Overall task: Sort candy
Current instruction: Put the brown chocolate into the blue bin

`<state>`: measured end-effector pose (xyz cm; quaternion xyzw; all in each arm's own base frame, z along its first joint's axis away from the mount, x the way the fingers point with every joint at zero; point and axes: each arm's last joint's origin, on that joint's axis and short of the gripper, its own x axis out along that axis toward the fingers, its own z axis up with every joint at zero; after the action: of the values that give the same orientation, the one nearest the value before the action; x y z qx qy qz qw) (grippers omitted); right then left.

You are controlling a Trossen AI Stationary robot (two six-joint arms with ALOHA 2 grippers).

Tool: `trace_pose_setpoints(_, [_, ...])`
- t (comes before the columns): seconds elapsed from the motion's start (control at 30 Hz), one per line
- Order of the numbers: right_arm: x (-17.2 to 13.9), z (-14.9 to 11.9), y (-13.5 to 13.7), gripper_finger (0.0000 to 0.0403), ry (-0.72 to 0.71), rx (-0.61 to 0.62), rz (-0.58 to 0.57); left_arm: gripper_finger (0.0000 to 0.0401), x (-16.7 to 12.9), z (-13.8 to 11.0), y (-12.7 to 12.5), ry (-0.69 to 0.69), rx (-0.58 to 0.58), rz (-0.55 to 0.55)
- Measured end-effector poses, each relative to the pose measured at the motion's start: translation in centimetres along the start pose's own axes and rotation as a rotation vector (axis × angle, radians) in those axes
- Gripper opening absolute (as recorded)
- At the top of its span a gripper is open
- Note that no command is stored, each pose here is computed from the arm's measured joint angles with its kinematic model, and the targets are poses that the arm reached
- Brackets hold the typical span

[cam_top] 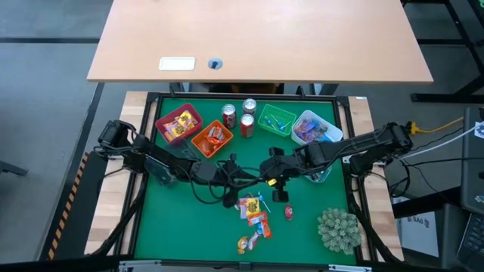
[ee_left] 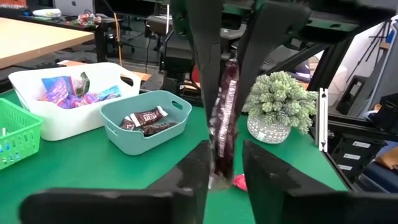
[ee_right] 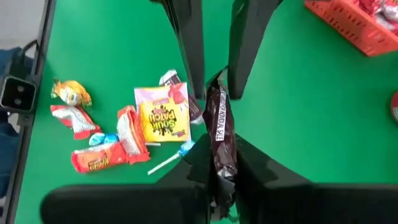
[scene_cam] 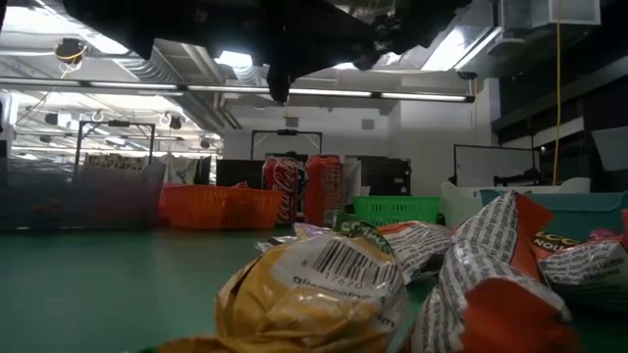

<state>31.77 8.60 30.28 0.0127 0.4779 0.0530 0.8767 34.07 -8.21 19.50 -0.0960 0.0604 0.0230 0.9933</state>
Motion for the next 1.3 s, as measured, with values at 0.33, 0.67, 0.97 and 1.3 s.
trace_pose_setpoints(0.33, [-0.9, -2.5, -0.6, 0.0026, 0.272, -0.060, -0.060, 0.0135, 0.0, 0.0, -0.1, 0.002, 0.002, -0.001])
trace_pose_setpoints(0.67, [0.1, -6.8, -1.7, 0.0033, 0.565, -0.058, -0.258, 0.0133, 0.0, -0.1, -0.1, 0.005, 0.003, -0.003])
trace_pose_setpoints(0.97, [1.5, -10.7, -2.8, 0.0033, 0.758, -0.058, -0.431, 0.0133, 0.0, -0.1, -0.1, 0.007, 0.003, -0.002])
trace_pose_setpoints(1.3, [1.9, -11.7, -3.0, 0.0034, 0.796, -0.066, -0.444, 0.0133, 0.0, -0.1, -0.1, 0.007, 0.003, -0.002])
